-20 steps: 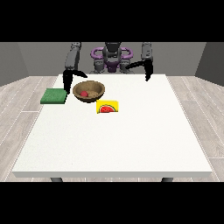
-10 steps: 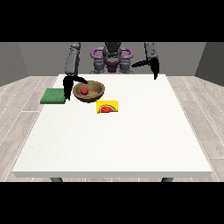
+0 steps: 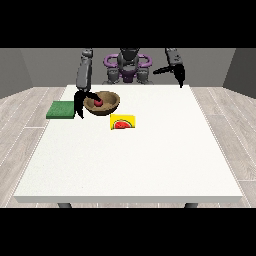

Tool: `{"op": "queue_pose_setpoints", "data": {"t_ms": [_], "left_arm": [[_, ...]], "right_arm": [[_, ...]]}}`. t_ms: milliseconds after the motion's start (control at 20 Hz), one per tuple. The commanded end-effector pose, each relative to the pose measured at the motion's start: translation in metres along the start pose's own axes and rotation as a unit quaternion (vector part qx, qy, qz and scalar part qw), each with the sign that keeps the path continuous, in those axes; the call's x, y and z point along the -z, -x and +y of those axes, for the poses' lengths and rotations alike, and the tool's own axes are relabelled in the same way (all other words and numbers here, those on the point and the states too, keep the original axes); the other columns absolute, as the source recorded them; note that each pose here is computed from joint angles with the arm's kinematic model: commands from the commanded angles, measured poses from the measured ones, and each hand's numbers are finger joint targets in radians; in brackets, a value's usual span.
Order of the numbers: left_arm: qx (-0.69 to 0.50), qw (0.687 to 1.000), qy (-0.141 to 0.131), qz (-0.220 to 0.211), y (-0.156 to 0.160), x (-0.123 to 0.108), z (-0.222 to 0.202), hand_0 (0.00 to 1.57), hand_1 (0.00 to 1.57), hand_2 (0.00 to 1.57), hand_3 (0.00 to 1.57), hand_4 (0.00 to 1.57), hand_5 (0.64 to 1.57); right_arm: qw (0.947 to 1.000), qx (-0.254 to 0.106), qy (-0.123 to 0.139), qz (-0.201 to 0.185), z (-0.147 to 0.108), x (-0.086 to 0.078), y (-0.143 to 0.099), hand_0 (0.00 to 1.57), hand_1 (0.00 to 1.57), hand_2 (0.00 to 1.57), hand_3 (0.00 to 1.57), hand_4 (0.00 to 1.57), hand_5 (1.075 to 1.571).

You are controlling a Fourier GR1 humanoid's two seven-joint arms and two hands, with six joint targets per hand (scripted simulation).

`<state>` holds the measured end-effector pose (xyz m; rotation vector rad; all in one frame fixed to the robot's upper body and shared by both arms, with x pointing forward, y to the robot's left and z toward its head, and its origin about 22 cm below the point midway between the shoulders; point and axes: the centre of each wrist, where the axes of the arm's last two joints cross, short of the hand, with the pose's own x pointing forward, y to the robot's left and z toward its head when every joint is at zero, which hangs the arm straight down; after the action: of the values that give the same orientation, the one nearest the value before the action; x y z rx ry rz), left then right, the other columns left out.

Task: Pick the cup and pour the ball into the bowl, then pick the bowl and place it on the pad

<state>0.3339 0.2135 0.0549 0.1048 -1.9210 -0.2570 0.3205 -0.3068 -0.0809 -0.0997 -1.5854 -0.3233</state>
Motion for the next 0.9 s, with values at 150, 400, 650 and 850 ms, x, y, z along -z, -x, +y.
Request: {"op": "queue_pose_setpoints", "data": {"t_ms": [150,400,650,850], "left_arm": [[-0.011,0.999,0.037,-0.037,-0.013,0.003,-0.016,0.00,0.00,0.00,0.00,0.57,1.549],[-0.020,0.999,0.039,-0.004,-0.002,0.005,-0.004,0.00,0.00,0.00,0.00,0.82,1.497],[-0.024,0.997,-0.009,0.069,0.049,-0.035,0.028,0.00,0.00,0.00,0.00,0.97,1.423],[-0.017,0.987,-0.036,0.157,0.082,-0.072,0.039,0.00,0.00,0.00,0.00,1.00,1.411]], "right_arm": [[0.9680,-0.221,0.085,0.082,-0.043,-0.036,0.027,1.57,1.57,1.57,1.57,0.92,1.536],[0.9468,-0.285,0.116,0.094,-0.029,-0.028,0.019,1.57,1.57,1.57,1.38,0.91,1.563],[0.9371,-0.296,0.107,0.150,-0.007,0.003,-0.015,1.57,1.57,1.57,0.94,0.84,1.563],[0.9235,-0.320,0.066,0.201,0.026,0.024,-0.042,1.57,1.57,1.57,0.89,0.81,1.565]]}}
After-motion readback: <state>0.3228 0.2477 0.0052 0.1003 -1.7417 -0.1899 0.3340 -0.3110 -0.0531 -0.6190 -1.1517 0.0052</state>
